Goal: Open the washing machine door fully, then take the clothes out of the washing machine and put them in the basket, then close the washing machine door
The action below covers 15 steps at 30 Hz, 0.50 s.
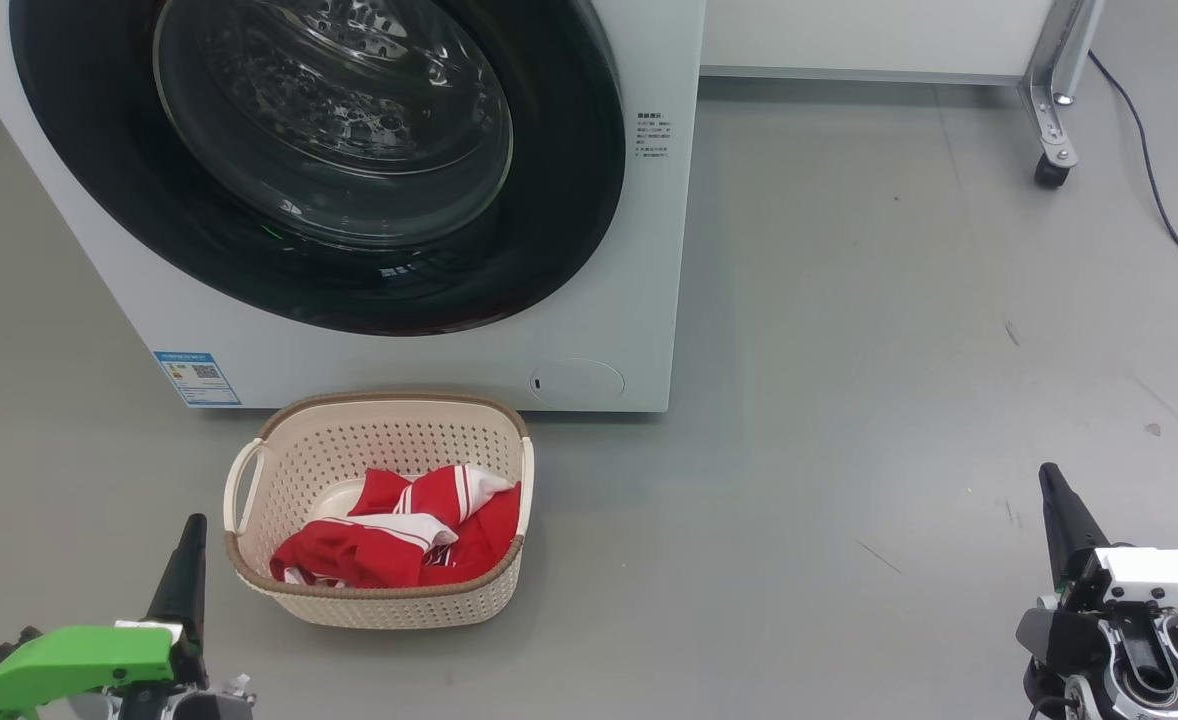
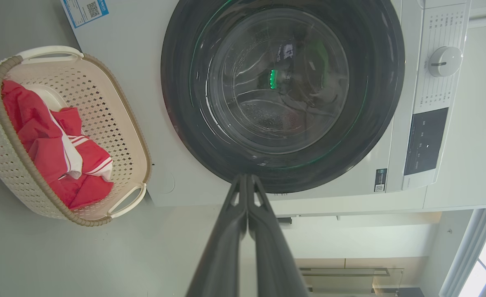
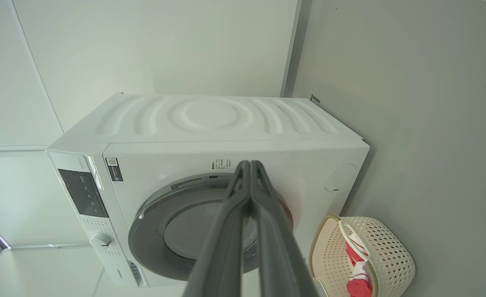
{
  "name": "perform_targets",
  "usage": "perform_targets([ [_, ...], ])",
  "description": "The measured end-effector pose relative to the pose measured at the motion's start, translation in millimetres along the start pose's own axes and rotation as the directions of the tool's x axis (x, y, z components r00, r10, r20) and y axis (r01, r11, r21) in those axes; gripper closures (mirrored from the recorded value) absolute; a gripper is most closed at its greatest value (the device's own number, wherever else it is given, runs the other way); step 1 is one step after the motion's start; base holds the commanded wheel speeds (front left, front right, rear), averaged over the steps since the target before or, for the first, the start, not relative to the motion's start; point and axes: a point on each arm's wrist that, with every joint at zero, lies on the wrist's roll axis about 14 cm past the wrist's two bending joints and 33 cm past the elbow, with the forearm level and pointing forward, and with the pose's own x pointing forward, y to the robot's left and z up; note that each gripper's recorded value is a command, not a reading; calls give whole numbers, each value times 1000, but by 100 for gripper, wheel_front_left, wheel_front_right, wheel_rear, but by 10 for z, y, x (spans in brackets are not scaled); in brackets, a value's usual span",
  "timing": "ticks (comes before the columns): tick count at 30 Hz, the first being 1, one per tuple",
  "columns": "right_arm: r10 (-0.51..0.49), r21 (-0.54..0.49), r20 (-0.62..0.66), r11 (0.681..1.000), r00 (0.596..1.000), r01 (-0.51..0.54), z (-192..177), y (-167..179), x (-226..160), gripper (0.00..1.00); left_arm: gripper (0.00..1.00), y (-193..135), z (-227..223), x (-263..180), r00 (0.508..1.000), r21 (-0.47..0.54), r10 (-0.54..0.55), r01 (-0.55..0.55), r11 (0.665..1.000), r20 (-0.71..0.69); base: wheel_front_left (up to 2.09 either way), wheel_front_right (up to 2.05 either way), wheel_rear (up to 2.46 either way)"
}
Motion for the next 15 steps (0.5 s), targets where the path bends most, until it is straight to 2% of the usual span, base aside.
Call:
perform_targets([
  [15, 0, 0, 0, 1000, 1000, 0, 0, 0, 0, 100, 100, 1, 4, 0, 1000, 0, 1, -1, 1000, 1, 0, 0, 0],
])
